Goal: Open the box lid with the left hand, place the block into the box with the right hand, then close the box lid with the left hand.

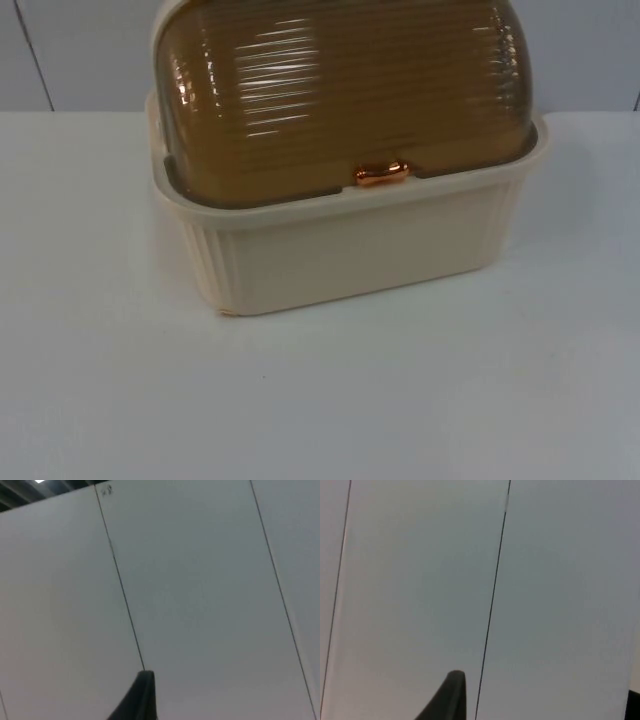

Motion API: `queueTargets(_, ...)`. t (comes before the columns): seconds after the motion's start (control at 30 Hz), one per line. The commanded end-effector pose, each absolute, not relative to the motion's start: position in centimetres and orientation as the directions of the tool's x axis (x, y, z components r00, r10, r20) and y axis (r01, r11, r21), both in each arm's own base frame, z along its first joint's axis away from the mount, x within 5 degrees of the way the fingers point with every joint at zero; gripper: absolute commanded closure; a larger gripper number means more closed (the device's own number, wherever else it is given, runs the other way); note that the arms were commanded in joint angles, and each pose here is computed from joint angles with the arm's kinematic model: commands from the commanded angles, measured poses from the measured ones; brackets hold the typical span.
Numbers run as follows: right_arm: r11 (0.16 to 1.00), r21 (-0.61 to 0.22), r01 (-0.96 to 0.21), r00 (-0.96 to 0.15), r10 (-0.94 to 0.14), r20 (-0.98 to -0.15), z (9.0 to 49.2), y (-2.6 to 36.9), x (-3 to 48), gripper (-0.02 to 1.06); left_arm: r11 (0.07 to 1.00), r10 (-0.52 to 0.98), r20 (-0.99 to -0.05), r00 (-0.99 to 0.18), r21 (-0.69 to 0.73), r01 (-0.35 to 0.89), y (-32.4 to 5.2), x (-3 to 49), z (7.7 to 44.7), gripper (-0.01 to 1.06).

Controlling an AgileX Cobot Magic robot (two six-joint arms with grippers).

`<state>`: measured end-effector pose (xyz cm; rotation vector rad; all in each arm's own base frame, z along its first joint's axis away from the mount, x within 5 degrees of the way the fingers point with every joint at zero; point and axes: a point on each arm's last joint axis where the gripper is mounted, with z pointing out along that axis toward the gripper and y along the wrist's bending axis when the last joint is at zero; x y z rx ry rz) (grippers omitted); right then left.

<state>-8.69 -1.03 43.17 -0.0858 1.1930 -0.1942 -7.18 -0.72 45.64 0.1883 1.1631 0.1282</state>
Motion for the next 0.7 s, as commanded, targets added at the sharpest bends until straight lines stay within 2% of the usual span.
queueTargets(0.0,0.981,-0.166,0.095,0.351,-0.190,-0.917,42.5,-1.0,-9.6,-0.01,0.976,0.208,-0.899,0.384,0.219,-0.015,-0.7,-8.4,44.8,0.03)
queueTargets(0.1,0.985,-0.158,0.074,0.323,-0.174,-0.930,42.2,-0.9,-9.5,-0.01,0.978,0.198,-0.896,0.397,0.210,-0.013,-0.7,-9.9,44.1,0.03)
queueTargets(0.17,0.987,-0.155,0.044,0.288,-0.161,-0.944,42.1,-0.7,-9.9,-0.01,0.989,0.127,-0.906,0.404,0.147,0.017,-0.7,-11.1,43.4,0.03)
queueTargets(0.3,0.988,-0.153,-0.013,0.265,-0.144,-0.953,41.9,-0.3,-10.2,-0.01,0.987,0.142,-0.948,0.286,0.156,0.027,-0.7,-11.2,42.4,0.03)
queueTargets(0.4,0.989,-0.141,-0.046,0.157,-0.132,-0.979,40.9,-0.2,-10.0,-0.01,0.991,0.130,-0.975,0.181,0.136,0.017,-0.4,-11.1,41.6,0.03)
queueTargets(0.43,0.989,-0.141,-0.046,0.157,-0.132,-0.979,40.9,-0.2,-10.0,-0.01,0.991,0.130,-0.975,0.181,0.136,0.017,-0.4,-11.1,41.6,0.03)
queueTargets(0.47,0.992,-0.113,-0.056,0.088,-0.108,-0.990,40.3,-0.2,-9.8,-0.01,0.996,0.089,-0.983,0.161,0.091,0.005,-0.2,-11.0,41.4,0.03)
queueTargets(0.57,0.997,-0.035,-0.070,-0.017,-0.037,-0.999,39.2,-0.2,-9.4,-0.01,0.998,0.062,-0.990,0.130,0.060,-0.022,0.1,-10.4,40.9,0.03)
queueTargets(0.67,0.997,-0.025,-0.069,-0.062,-0.030,-0.998,38.5,-0.2,-8.7,-0.01,0.998,0.063,-0.993,0.099,0.061,-0.025,0.2,-9.6,40.4,0.03)
